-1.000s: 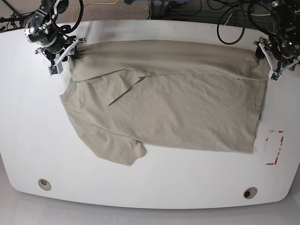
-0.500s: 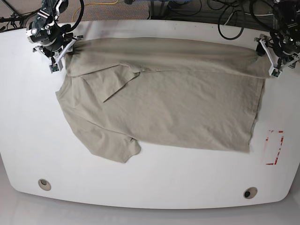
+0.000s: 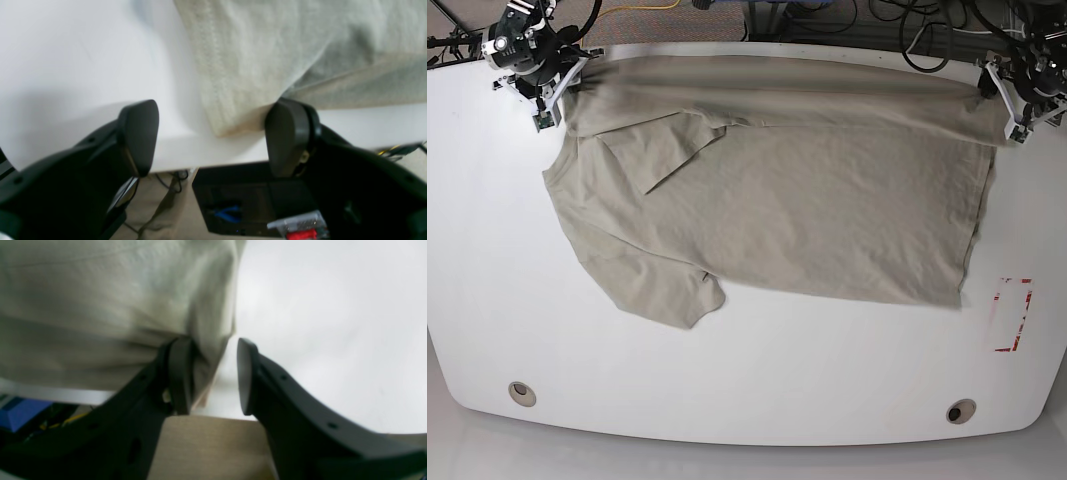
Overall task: Fold the T-shirt properly
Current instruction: 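Raise both open grippers off the shirt edge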
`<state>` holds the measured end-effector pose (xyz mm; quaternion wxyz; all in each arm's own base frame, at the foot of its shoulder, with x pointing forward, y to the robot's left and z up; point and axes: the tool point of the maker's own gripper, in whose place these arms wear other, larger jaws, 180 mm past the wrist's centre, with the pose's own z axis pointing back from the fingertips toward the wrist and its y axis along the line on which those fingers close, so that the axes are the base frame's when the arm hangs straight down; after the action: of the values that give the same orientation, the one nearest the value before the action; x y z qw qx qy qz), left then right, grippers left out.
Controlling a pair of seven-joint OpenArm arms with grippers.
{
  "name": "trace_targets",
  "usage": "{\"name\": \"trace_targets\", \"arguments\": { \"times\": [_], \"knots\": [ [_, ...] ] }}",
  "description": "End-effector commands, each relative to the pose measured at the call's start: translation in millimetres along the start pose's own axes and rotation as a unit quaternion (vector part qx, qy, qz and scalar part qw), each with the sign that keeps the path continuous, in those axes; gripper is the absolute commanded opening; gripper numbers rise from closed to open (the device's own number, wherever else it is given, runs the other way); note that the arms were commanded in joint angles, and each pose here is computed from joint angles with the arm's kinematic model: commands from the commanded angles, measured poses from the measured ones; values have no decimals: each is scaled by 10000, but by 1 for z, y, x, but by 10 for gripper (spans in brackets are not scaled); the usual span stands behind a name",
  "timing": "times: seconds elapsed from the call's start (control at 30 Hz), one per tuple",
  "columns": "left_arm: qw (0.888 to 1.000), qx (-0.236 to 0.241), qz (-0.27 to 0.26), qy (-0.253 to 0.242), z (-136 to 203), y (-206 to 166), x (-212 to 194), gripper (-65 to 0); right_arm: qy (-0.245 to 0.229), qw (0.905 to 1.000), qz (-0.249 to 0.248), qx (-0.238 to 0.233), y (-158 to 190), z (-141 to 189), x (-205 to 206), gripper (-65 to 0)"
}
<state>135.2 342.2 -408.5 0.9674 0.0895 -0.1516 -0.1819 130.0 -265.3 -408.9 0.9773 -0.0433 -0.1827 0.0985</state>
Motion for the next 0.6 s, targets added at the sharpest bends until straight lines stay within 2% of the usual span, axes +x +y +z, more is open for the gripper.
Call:
{"name": "trace_targets", "arguments": {
  "times": [0.0,0.17,0.27,0.43,0.57],
  "knots": [
    [9986,163,-248,433,9,3,-18,-186,-118,9998,91,-156,-8,7,7,-400],
    [9981,302,-461,276,21,3,-7,-186,-296,9991,161,-253,-11,13,20,-276],
    [9973,459,-535,209,31,8,0,-186,-490,9980,209,-333,-12,19,34,-225],
    [9948,800,-514,360,49,24,1,-186,-741,9960,235,-443,-21,22,55,-219],
    [9932,1014,-565,119,57,33,23,-186,-901,9940,288,-548,-29,25,70,-219]
  ]
}}
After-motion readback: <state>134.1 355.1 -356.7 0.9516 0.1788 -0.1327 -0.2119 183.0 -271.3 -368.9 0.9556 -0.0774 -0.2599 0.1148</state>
